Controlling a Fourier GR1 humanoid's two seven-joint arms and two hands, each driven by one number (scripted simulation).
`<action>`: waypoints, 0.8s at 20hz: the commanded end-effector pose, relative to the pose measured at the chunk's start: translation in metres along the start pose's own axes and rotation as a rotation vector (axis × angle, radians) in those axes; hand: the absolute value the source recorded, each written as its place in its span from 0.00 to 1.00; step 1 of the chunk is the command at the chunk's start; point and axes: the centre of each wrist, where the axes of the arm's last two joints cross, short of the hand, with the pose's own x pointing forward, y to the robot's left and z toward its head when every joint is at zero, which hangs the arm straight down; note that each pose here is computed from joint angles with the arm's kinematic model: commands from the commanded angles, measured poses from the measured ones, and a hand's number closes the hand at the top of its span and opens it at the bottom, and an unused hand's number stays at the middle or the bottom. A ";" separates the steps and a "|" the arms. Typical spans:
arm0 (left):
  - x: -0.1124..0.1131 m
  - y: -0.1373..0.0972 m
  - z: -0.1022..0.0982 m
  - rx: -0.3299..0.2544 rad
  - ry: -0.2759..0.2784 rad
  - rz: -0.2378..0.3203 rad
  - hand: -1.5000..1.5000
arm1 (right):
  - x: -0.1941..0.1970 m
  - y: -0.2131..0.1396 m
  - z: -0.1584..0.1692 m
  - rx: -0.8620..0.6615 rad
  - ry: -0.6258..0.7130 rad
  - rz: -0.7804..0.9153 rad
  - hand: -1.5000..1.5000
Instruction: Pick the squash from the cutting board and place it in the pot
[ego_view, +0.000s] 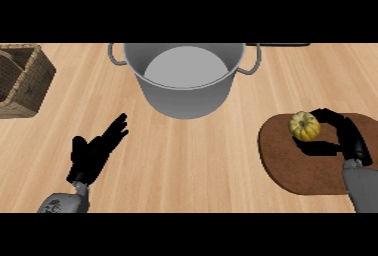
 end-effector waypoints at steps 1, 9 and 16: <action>0.000 -0.007 -0.005 0.008 0.029 -0.009 0.50 | -0.025 0.043 0.017 0.037 0.011 -0.012 1.00; 0.010 -0.013 -0.006 -0.032 -0.009 -0.001 0.50 | 0.014 0.014 -0.026 0.241 -0.341 -0.192 1.00; 0.010 -0.018 -0.011 -0.058 -0.017 -0.024 0.50 | 0.036 -0.010 -0.063 0.448 -0.569 -0.359 1.00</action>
